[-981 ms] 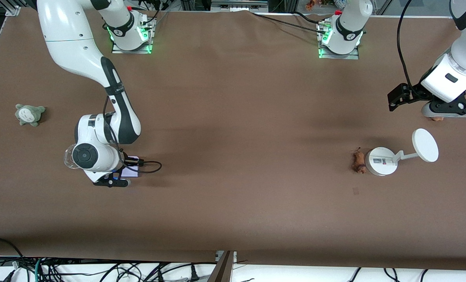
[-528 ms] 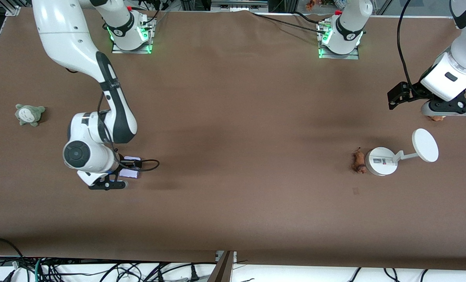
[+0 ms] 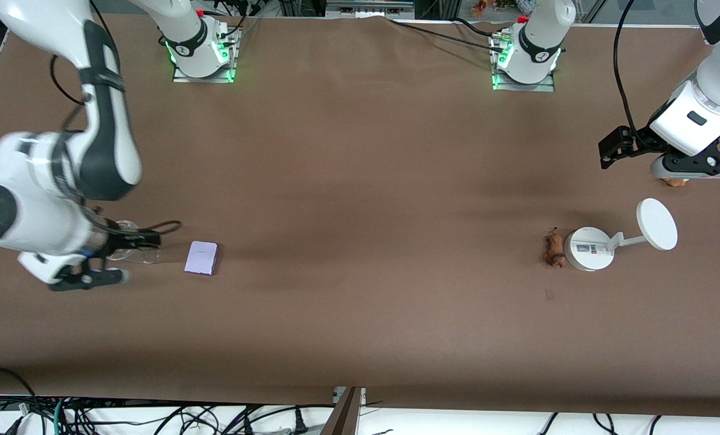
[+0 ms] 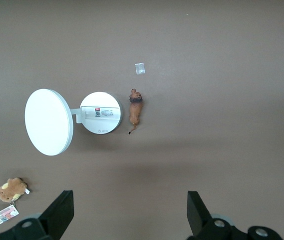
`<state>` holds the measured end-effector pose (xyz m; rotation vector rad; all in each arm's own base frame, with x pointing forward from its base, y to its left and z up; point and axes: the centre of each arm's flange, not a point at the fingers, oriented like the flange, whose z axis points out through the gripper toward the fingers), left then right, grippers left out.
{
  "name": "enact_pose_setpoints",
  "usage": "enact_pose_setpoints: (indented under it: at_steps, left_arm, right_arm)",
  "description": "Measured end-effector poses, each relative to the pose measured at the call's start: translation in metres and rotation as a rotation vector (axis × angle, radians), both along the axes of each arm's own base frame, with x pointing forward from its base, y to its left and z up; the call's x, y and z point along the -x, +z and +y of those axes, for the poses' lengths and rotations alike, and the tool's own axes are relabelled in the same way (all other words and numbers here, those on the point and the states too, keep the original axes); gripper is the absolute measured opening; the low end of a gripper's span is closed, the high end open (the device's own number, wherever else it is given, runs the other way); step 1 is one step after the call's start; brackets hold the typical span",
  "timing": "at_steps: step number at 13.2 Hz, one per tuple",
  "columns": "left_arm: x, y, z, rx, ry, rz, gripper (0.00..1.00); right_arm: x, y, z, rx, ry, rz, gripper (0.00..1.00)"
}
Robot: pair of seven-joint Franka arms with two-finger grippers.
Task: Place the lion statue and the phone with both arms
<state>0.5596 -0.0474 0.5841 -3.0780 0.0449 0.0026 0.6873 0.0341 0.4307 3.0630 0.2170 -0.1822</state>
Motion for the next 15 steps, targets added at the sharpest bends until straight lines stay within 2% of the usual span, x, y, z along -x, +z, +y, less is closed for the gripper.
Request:
enact_pose_setpoints:
  at_steps: [6,9,12,15]
  left_arm:
    - [0.000,0.000,0.000,0.000,0.000,0.000,1.00]
    - [0.000,0.000,0.000,0.000,0.000,0.000,1.00]
    - [0.000,0.000,0.000,0.000,0.000,0.001,1.00]
    - [0.000,0.000,0.000,0.000,0.000,0.001,1.00]
  right_arm:
    - [0.049,0.089,-0.039,-0.051,-0.057,0.067,1.00]
    - [0.080,0.111,-0.063,-0.111,-0.076,0.061,1.00]
    - [0.111,0.142,-0.085,-0.068,-0.083,0.024,1.00]
    - [0.129,0.157,-0.089,-0.067,-0.081,0.006,1.00]
